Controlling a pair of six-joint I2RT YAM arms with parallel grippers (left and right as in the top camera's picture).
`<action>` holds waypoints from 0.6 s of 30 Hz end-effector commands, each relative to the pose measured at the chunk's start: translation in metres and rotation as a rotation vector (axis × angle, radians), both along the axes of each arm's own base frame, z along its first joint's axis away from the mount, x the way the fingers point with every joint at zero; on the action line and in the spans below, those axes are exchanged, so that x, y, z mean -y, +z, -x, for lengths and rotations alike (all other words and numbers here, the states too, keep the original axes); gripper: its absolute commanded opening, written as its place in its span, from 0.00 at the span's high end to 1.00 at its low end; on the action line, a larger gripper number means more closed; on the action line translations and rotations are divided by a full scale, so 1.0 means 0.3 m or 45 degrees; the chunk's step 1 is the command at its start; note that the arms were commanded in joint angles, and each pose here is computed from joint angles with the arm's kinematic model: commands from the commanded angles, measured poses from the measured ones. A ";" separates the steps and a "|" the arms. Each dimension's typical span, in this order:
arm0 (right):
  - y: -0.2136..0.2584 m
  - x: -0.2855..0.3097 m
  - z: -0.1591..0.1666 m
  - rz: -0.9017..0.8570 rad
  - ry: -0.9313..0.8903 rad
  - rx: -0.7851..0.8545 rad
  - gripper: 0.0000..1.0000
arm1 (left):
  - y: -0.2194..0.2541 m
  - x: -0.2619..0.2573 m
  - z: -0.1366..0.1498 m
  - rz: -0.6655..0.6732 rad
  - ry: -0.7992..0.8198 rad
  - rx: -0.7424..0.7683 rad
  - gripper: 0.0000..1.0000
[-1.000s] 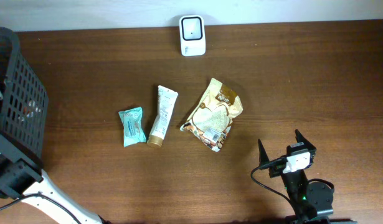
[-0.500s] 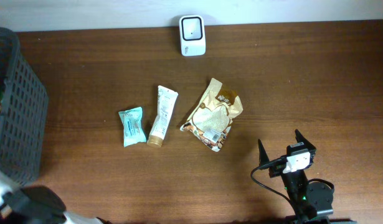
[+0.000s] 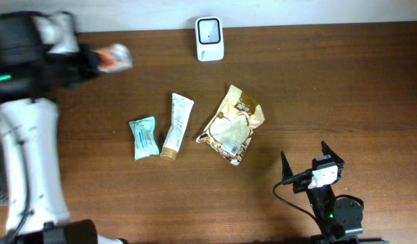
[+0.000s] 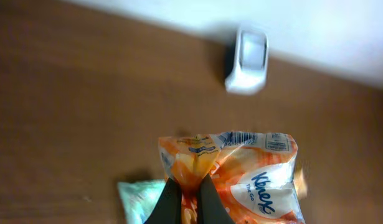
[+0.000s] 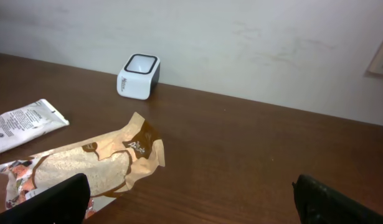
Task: Scan the item barcode
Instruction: 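Carry the orange packet to the table and release it above the bread bag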
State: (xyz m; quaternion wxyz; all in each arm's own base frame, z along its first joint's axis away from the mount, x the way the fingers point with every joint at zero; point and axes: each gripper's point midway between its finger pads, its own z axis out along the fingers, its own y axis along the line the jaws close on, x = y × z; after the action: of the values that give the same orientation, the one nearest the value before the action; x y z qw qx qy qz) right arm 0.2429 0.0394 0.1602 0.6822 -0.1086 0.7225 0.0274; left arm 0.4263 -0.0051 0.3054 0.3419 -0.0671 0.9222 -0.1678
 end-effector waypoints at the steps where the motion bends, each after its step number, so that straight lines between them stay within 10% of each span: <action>1: -0.011 -0.002 0.000 0.002 0.000 -0.007 0.02 | -0.250 0.188 -0.019 -0.136 -0.152 -0.164 1.00; 14: -0.011 -0.002 0.000 0.002 0.000 -0.007 0.02 | -0.809 0.657 -0.068 -0.052 -0.309 -0.393 1.00; 15: -0.011 -0.002 0.000 0.002 0.000 -0.007 0.02 | -0.822 0.669 -0.074 -0.046 -0.309 -0.389 0.93; 18: -0.011 -0.002 0.000 0.002 0.000 -0.007 0.02 | -0.823 0.691 -0.084 -0.043 -0.324 -0.363 0.21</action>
State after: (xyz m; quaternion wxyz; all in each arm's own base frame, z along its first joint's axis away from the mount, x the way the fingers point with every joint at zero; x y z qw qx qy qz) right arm 0.2429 0.0394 0.1603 0.6823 -0.1088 0.7224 0.0273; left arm 0.4497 -0.2079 0.0616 0.1833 0.0451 0.9653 -0.1805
